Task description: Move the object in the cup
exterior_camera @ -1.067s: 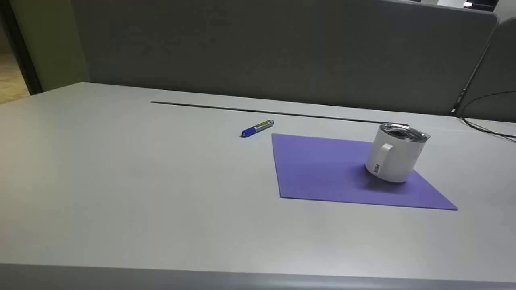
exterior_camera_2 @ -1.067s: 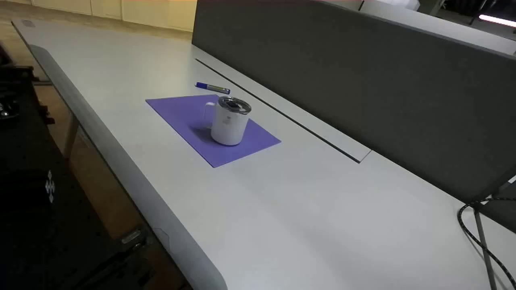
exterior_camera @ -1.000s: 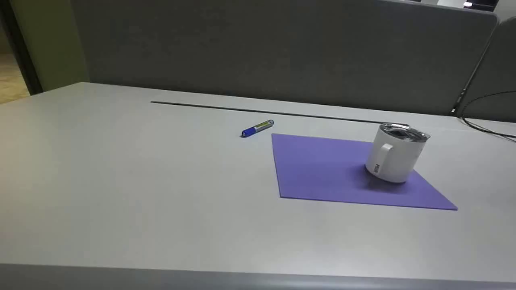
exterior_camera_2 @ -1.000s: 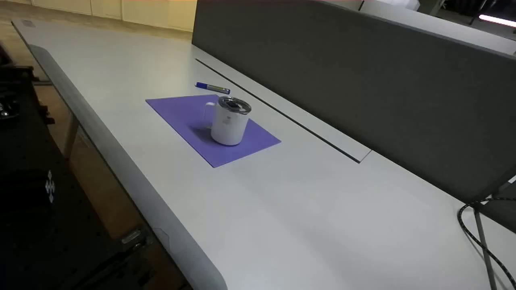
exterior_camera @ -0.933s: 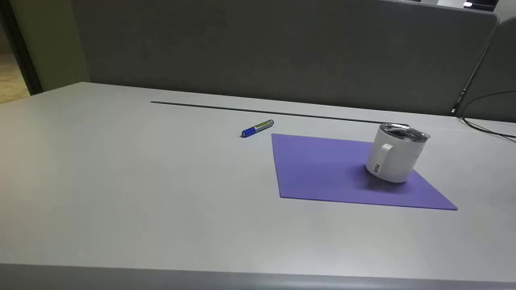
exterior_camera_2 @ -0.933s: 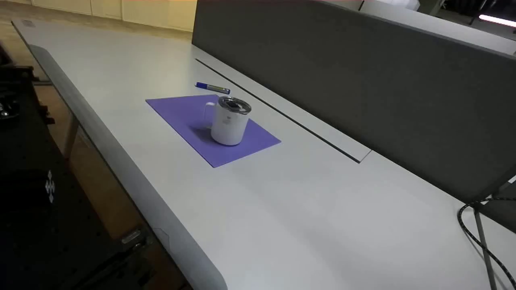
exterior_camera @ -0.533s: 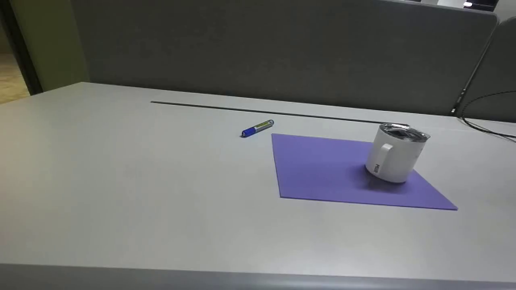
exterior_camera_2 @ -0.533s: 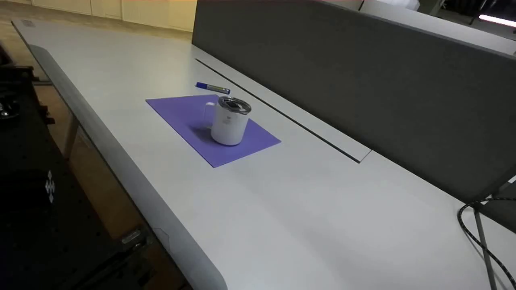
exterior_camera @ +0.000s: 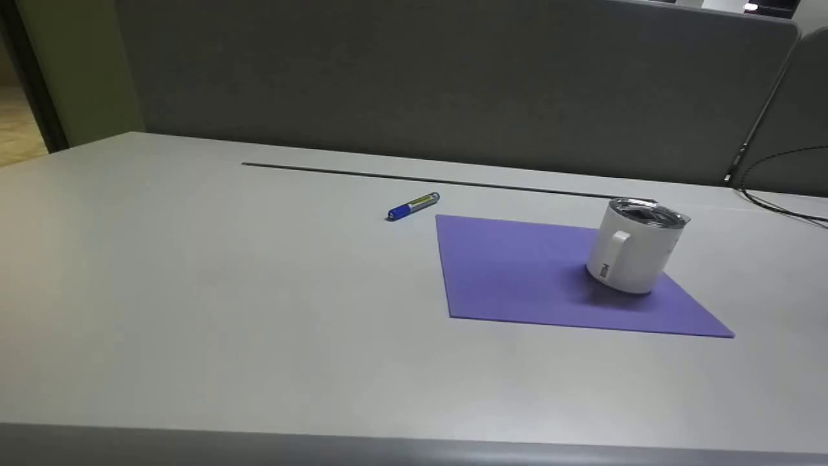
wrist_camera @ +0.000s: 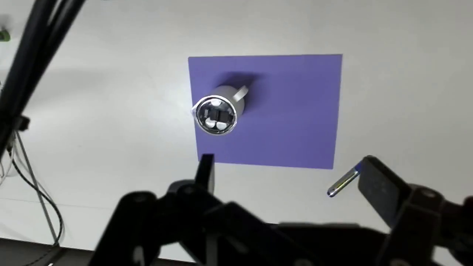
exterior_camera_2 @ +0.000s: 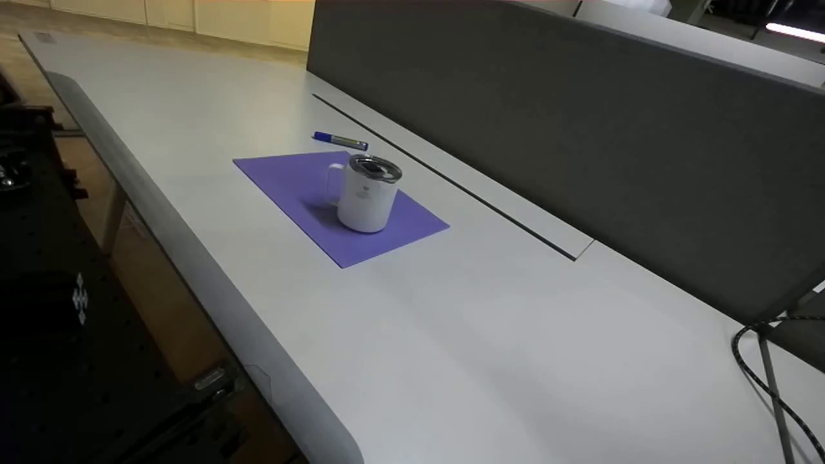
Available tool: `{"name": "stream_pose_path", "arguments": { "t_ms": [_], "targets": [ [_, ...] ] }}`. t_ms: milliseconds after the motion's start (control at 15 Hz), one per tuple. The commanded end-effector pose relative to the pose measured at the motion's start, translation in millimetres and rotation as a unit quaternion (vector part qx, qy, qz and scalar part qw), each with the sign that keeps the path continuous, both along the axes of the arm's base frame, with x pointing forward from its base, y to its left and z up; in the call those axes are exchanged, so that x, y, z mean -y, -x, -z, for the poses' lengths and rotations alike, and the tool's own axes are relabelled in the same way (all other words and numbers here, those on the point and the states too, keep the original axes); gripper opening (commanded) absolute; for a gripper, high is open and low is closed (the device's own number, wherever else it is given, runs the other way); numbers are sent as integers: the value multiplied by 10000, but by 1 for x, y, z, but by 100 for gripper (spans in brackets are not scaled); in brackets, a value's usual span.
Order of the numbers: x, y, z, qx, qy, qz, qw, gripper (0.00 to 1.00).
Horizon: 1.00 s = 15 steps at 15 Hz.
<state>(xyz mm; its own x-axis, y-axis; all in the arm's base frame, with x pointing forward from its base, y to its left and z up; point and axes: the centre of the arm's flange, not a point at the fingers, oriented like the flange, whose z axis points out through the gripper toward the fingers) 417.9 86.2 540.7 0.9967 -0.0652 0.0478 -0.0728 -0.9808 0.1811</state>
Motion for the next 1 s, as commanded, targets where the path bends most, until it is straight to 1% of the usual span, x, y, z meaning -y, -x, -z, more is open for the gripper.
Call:
{"name": "stream_pose_path", "arguments": {
  "t_ms": [0,67,133,200,267,333,467,600,733,800,867,933],
  "targets": [
    [41,-62,46,-29,101,123,9999,75],
    [55,-77,65,-51,94,159,9998,75],
    [67,-88,83,-100,102,223,9996,68],
    [81,-98,104,-197,85,293,9993,60],
    [91,-104,122,-296,41,351,9989,53],
    [101,-107,141,-429,-25,464,9980,45],
    [115,-108,169,-592,-70,603,9964,32],
    [123,-111,190,-719,-79,683,9950,19],
    [129,-112,199,-804,-91,764,9938,5],
    [131,-112,200,-919,-108,817,9924,1],
    [128,-102,206,-850,-90,715,9938,15],
    [130,-103,209,-876,-90,737,9934,9]
  ]
}}
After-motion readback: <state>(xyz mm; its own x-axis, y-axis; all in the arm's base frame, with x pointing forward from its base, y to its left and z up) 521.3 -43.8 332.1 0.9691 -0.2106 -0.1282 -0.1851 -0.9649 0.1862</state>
